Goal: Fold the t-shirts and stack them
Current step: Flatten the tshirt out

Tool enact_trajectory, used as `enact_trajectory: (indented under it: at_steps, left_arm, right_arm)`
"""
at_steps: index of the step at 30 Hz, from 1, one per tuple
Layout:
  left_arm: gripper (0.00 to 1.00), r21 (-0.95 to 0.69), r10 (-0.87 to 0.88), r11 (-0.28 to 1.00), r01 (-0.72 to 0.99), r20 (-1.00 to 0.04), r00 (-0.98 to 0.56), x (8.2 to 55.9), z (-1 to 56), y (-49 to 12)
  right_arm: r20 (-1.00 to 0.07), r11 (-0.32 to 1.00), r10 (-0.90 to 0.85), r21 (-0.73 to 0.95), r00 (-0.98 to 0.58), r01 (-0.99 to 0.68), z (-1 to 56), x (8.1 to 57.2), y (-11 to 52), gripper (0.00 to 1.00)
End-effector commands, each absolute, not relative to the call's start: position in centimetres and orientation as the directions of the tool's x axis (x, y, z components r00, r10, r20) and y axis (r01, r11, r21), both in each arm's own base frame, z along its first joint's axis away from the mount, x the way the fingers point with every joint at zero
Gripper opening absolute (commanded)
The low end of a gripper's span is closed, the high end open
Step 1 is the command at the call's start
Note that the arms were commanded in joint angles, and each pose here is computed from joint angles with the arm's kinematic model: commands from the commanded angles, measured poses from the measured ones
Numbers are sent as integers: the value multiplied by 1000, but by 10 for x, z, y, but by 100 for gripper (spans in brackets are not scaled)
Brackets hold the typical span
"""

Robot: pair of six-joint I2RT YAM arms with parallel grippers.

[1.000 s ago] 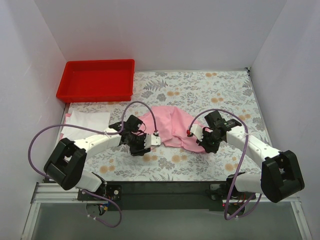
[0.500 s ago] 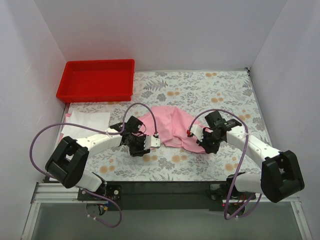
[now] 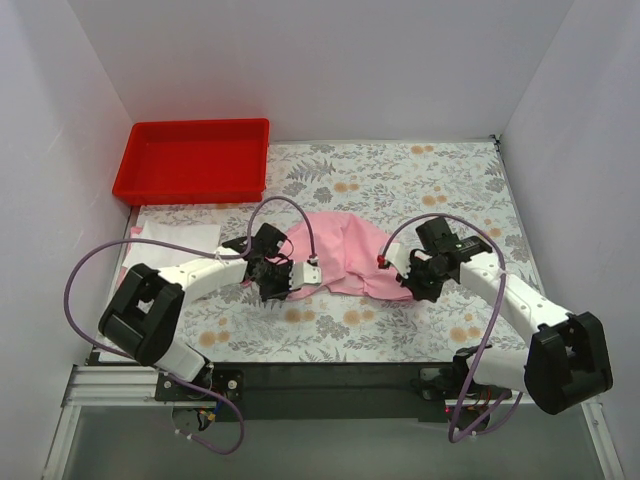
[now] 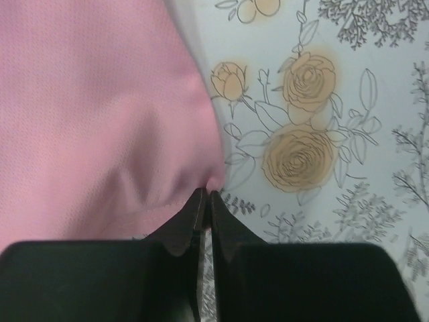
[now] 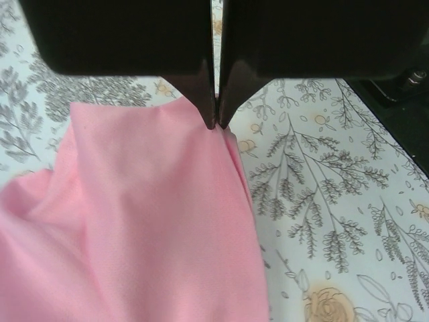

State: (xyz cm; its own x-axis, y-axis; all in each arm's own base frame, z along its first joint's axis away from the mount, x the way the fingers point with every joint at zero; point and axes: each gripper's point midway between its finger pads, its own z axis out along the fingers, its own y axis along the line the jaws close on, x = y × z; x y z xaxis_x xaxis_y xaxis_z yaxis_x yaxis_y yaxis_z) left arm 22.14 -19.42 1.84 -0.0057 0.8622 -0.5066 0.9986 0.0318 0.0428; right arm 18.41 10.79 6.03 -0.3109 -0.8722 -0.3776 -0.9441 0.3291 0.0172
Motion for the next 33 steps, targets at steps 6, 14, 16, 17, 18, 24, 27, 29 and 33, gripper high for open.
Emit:
enact_trajectory:
  at_steps: [6, 14, 16, 17, 18, 24, 27, 29, 33]
  left_arm:
    - [0, 120, 735, 245, 962, -670, -103, 275, 155, -225]
    - [0, 307, 491, 606, 734, -870, -41, 368, 316, -204]
    - [0, 339, 442, 678, 652, -897, 8, 384, 353, -193]
    - [0, 347, 430, 697, 628, -902, 21, 387, 363, -190]
    - [0, 360, 410, 721, 592, -910, 55, 391, 380, -186]
    - [0, 380, 339, 820, 428, -925, 170, 402, 442, -168]
    - [0, 376, 316, 856, 354, -923, 217, 404, 469, -157]
    - [0, 374, 301, 866, 333, -920, 250, 400, 484, -154]
    - [0, 342, 233, 884, 319, -913, 334, 377, 525, -149]
  right_arm:
    - [-553, 420, -803, -258, -223, -870, 167, 262, 96, 1]
    - [-632, 560, -762, -539, -137, -630, 300, 343, 47, 1]
    - [-641, 581, -760, -596, -106, -554, 336, 357, 32, 1]
    - [-645, 587, -759, -614, -93, -527, 350, 361, 28, 1]
    - [-649, 596, -757, -632, -82, -495, 363, 365, 22, 1]
    - [-663, 620, -747, -721, 48, -310, 448, 382, 13, 1]
    - [-654, 625, -749, -751, 109, -213, 486, 378, 10, 1]
    - [-640, 626, -754, -769, 151, -132, 519, 373, 6, 1]
    - [-583, 602, -782, -798, 222, 26, 575, 349, -2, 1]
